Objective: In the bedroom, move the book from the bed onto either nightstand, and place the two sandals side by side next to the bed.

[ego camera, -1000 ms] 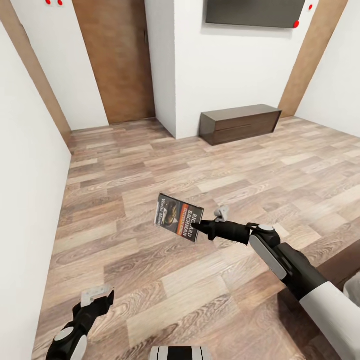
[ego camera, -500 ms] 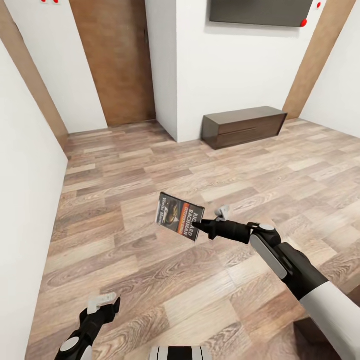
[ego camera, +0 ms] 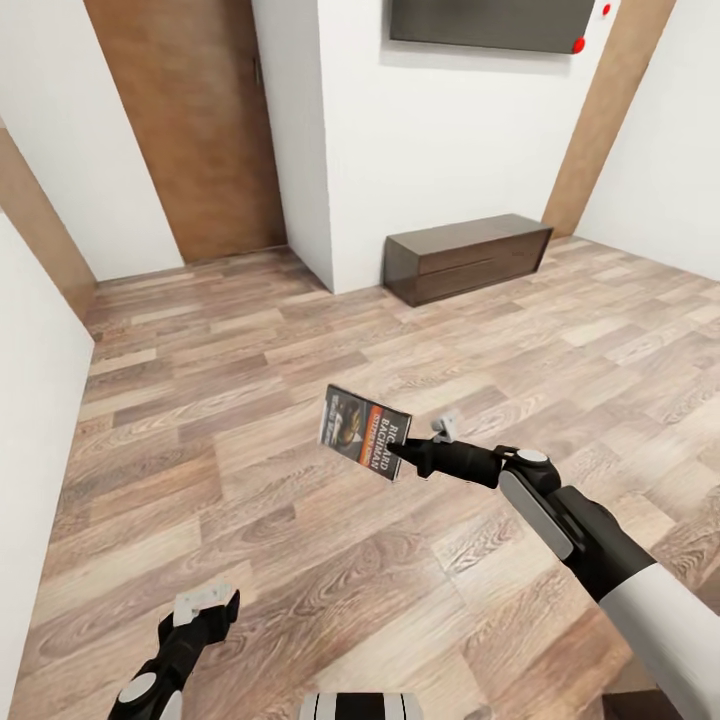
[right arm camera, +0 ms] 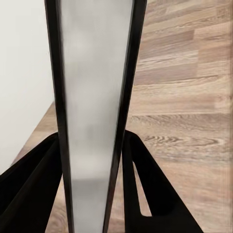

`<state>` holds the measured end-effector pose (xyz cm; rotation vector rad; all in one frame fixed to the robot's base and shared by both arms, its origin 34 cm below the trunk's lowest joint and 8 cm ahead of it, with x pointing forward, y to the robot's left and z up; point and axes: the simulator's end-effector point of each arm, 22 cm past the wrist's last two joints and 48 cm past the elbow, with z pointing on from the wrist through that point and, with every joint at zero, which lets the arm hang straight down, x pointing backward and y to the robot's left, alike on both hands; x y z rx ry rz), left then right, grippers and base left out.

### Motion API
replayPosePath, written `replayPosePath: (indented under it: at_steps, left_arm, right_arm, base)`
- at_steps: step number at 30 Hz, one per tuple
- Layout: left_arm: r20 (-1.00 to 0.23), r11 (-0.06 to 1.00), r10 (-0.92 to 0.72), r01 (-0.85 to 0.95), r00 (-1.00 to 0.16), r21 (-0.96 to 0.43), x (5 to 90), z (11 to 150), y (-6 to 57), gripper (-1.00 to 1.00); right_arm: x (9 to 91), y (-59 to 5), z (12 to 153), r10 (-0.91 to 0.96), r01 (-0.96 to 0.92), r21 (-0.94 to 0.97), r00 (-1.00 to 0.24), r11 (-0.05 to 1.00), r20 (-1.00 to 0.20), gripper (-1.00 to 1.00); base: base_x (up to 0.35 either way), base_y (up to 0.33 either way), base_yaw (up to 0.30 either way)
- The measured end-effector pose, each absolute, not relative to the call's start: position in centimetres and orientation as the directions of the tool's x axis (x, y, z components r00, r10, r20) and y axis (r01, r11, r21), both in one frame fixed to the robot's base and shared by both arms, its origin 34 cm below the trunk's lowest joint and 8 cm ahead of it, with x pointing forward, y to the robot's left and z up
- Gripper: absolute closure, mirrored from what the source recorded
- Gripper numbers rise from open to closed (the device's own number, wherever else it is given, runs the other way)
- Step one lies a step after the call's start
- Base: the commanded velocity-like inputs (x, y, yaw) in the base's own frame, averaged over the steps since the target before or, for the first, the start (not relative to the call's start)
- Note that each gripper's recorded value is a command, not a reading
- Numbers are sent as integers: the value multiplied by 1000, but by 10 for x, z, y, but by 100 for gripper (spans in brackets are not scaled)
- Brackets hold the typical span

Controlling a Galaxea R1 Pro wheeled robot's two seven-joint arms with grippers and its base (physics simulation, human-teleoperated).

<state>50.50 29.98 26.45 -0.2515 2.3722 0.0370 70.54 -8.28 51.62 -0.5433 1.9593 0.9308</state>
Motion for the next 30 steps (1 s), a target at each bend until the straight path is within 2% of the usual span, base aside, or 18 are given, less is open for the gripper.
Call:
replayPosePath:
  at_steps: [15,21,30]
  left_arm:
    - [-684,981,-168,-188,-710,-46,504,264,299,-100]
    - [-684,981,-167,-187,-710,-46,505,264,299,-100]
    - [-685,982,-166,-185,-709,-45,505,265,299,-100]
  right_arm:
    - [715,-91,514,13,-666,380,-486,641,-874,100]
    - [718,-94,513,12,-655,371,-484,658,-875,100]
    - [724,-100,513,18,-632,362,-482,685,-876,100]
  base:
    - [335,91,-5]
    - [335,78,-219]
    - [335,77,-16]
